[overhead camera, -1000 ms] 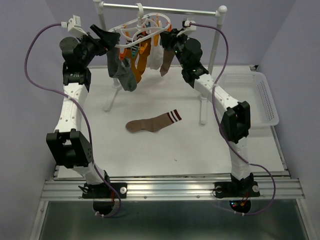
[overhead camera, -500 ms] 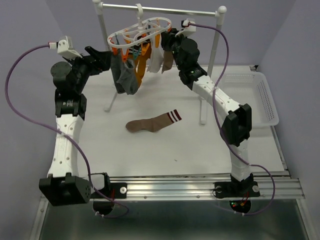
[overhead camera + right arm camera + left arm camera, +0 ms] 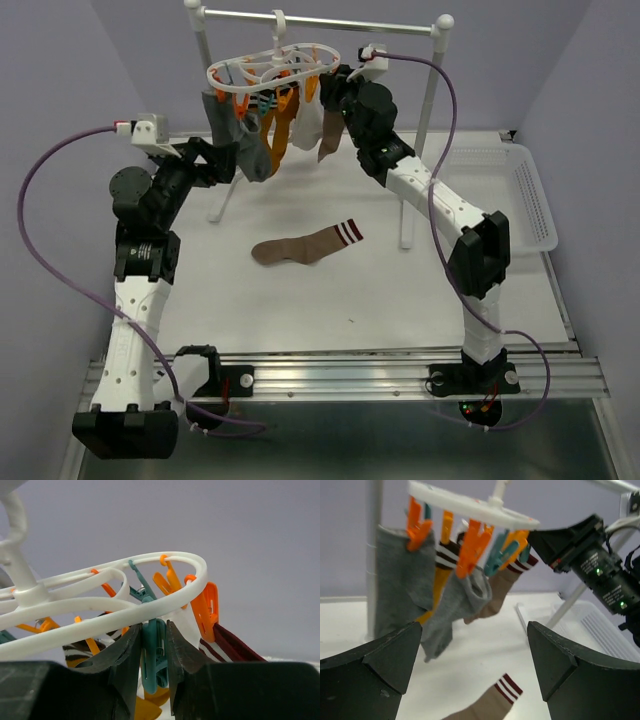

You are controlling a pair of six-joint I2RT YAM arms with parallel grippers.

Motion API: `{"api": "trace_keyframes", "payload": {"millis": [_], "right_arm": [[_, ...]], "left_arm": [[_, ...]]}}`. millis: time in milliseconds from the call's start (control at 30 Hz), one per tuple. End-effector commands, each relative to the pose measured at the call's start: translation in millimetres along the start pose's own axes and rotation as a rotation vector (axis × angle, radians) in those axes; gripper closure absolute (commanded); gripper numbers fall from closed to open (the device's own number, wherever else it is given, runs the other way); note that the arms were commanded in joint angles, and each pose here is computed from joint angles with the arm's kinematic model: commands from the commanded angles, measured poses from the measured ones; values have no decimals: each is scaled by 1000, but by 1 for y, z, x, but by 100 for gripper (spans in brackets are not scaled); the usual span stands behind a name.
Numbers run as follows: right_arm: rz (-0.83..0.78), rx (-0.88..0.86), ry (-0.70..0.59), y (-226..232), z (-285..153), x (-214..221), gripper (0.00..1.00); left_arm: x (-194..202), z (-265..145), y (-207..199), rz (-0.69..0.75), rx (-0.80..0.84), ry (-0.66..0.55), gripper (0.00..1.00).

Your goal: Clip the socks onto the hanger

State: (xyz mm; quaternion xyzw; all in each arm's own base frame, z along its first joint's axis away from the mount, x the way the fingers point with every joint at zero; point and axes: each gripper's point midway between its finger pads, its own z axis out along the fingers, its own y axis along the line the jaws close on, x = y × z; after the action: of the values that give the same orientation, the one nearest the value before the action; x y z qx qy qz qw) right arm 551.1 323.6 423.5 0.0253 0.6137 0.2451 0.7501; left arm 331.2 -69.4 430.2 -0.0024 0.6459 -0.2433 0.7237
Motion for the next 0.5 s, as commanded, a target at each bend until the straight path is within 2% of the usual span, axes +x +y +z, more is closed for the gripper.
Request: {"api": "trace_keyframes", "payload": {"millis": [0,100,233,300,467], "right_arm": [[13,-26,-54,16,-21,-45,99],[19,-41,-65,18,-31,-56,99],[-2,-60,-62,20,-43,-55,99],[-12,-80,-66,27,-50,-61,99],[-19,-138,-44,34,-59,-59,99]], "left_arm": [[10,16,-29,16,139,16,1],[1,35,-39,-25,166,6,1],[8,71,-30,-88,152,27,1],[-2,79,-32,-94,162,3,1],[3,95,-20,-87,122,12,1]]}}
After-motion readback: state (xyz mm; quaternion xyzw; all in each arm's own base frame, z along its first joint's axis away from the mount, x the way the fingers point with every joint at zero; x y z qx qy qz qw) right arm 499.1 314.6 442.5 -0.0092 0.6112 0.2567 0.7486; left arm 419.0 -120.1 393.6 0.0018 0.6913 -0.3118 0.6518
